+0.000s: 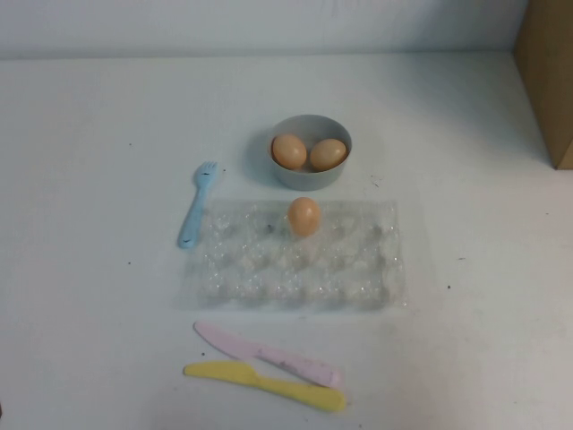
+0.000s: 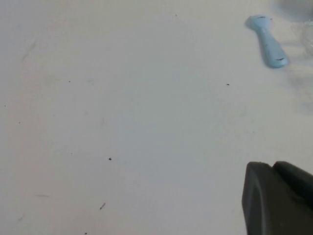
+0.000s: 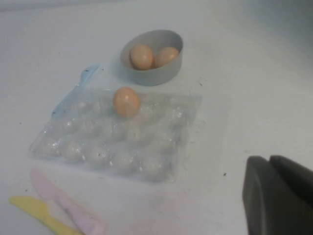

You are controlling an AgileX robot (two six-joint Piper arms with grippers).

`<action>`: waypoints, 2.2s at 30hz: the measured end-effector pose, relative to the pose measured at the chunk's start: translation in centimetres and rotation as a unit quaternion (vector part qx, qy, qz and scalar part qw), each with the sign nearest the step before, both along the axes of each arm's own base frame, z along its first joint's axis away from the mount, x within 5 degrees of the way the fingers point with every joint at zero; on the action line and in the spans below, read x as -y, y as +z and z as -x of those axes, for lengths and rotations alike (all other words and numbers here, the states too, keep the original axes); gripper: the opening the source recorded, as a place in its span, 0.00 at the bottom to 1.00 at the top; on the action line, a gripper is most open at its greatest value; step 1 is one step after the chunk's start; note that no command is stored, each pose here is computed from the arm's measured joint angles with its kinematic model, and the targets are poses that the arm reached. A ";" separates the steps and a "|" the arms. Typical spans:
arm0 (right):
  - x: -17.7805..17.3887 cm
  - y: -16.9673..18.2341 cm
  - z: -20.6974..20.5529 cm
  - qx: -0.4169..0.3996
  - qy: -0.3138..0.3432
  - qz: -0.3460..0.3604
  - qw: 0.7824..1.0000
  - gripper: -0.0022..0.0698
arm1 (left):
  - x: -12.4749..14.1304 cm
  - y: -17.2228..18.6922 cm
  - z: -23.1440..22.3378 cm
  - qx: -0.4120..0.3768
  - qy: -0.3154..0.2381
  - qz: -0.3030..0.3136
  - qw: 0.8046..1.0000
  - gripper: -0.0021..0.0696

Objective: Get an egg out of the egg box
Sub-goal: Pick up the egg from the plastic box

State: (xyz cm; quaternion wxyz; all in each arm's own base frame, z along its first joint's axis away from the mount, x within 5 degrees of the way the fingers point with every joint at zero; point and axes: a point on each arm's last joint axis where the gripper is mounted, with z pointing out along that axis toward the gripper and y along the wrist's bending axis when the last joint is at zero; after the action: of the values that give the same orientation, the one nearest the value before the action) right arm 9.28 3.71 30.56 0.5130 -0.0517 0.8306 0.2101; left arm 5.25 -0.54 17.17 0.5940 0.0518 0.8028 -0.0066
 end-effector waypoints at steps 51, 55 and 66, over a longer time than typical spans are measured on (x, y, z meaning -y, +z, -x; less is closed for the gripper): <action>-20.7 -1.9 -30.1 0.001 0.525 0.346 0.778 0.72 | 0.0 0.0 0.0 0.000 0.000 0.000 1.000 0.02; -21.0 -3.6 -30.7 -0.014 0.528 0.344 0.776 0.72 | 0.0 0.0 0.0 0.000 0.000 0.000 1.000 0.02; -21.6 -6.3 -32.0 -0.022 0.519 0.339 0.784 0.72 | 0.0 0.0 0.0 0.000 0.000 0.000 1.000 0.02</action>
State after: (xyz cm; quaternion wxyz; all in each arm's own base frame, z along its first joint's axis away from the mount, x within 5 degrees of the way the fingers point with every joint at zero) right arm 41.27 25.33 24.23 0.2572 -0.6410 0.7074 0.1502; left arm 5.25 -0.54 17.17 0.5940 0.0518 0.8028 -0.0066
